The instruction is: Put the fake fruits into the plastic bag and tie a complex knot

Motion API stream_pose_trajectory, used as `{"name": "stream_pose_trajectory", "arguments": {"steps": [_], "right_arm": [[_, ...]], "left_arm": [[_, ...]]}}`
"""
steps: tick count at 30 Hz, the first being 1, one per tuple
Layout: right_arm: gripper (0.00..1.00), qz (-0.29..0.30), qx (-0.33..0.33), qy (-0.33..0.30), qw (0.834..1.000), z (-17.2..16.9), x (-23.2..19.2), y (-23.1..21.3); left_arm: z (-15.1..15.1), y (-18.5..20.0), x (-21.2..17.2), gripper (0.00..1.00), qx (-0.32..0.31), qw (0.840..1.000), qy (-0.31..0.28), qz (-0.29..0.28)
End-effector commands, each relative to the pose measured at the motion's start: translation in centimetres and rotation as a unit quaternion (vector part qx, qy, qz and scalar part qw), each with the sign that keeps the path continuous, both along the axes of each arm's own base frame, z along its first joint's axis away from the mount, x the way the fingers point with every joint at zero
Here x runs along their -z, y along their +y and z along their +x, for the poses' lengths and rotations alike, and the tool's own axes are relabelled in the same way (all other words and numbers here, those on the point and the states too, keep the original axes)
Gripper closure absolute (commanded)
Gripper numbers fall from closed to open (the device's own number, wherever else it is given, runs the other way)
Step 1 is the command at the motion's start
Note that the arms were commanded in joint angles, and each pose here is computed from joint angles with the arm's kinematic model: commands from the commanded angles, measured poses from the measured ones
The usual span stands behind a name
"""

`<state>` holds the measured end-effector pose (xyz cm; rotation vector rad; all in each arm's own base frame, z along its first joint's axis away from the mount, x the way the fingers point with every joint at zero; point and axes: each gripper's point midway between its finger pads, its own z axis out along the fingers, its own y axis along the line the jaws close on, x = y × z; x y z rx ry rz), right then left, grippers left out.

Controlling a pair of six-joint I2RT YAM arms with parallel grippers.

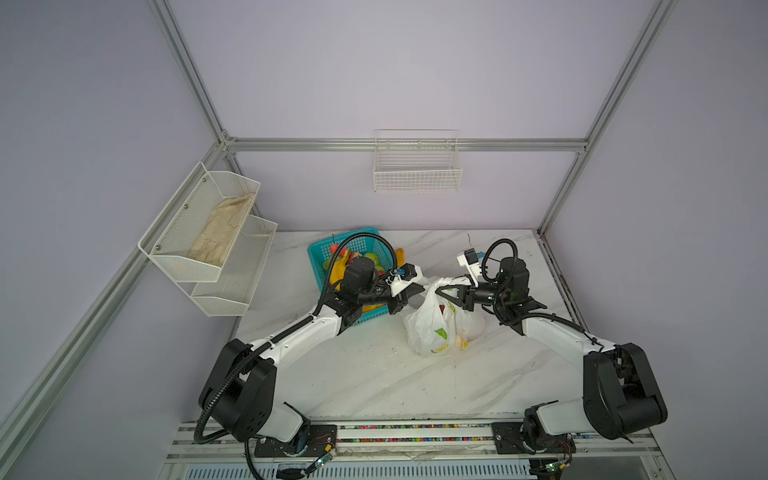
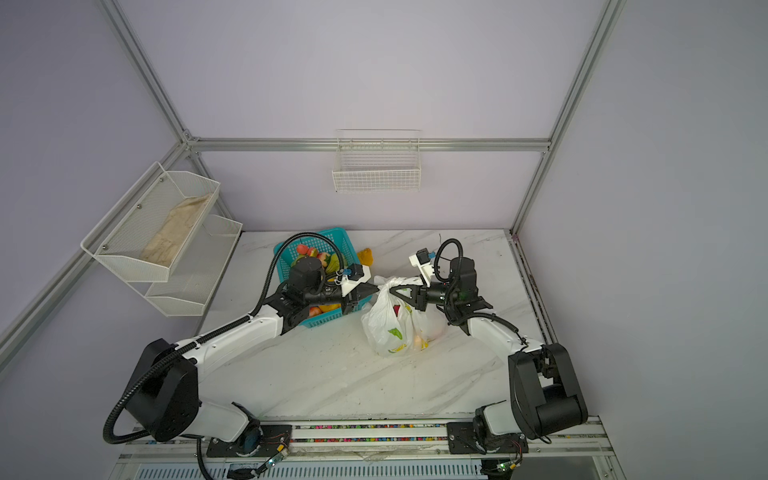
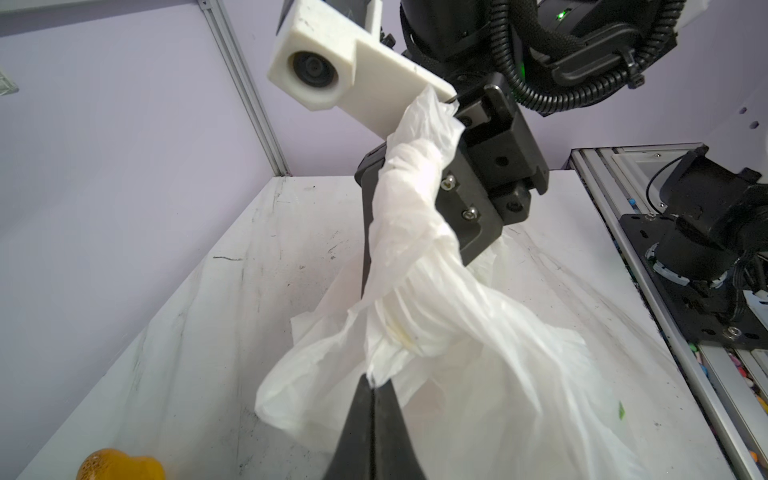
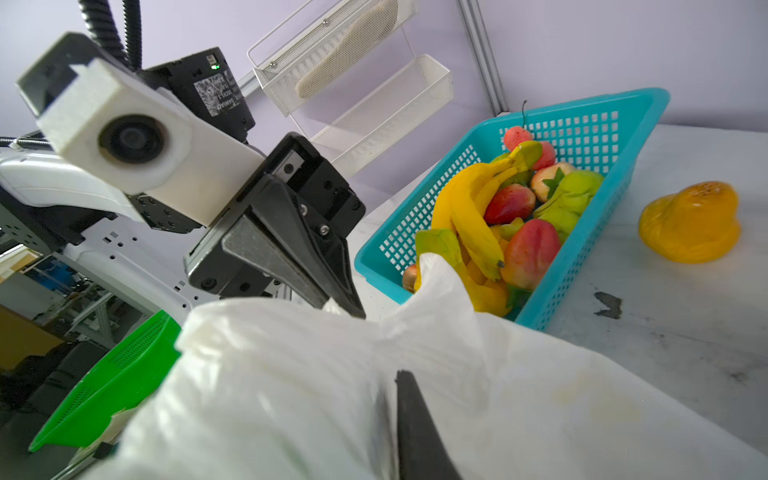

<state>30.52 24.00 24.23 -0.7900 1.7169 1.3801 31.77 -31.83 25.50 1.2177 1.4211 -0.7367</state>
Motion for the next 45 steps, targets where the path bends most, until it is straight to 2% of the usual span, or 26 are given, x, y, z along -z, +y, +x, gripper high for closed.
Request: {"name": "stream_pose_trajectory", "arguments": {"steps": [1,13,14,19,27,30,37,39,45], "right_arm": [[0.78,-0.005,0.026,-0.006,1.0,0.4,0.0,-0.8],[0.64,-0.001,0.08,-0.029,0.996,0.3,-2.2,-2.4],[0.58,-0.001,0.089,-0.03,0.996,0.3,-2.3,-2.7],[0.45,-0.002,0.118,-0.043,0.992,0.0,-3.3,-3.7],[0.43,0.002,0.123,-0.07,0.99,-0.5,-5.4,-3.9],[0.49,0.003,0.115,-0.069,0.991,-0.2,-5.6,-3.7],[0.74,0.002,0.117,-0.067,0.991,-0.3,-5.3,-3.8],[0.79,0.003,0.122,-0.066,0.99,-0.3,-5.4,-3.9],[0.95,-0.017,0.197,-0.031,0.98,1.6,-4.5,-5.3]], "left_arm": [[0.4,0.8,-1.0,1.0,-0.028,0.999,-0.008,-0.016],[0.8,1.2,-0.5,1.0,-0.055,0.998,0.012,-0.02],[0.9,1.2,-0.4,1.0,-0.055,0.998,0.012,-0.019],[0.9,1.2,-0.8,1.0,-0.054,0.998,0.011,-0.021],[0.8,1.2,-0.7,1.0,-0.053,0.998,0.012,-0.02],[0.8,1.1,-0.8,1.0,-0.052,0.998,0.011,-0.021],[0.9,1.2,-0.4,1.0,-0.056,0.998,0.015,-0.017],[0.5,1.6,-1.8,1.0,-0.061,0.998,0.0,-0.026],[1.8,2.8,-2.0,1.0,-0.117,0.993,0.004,-0.028]]}}
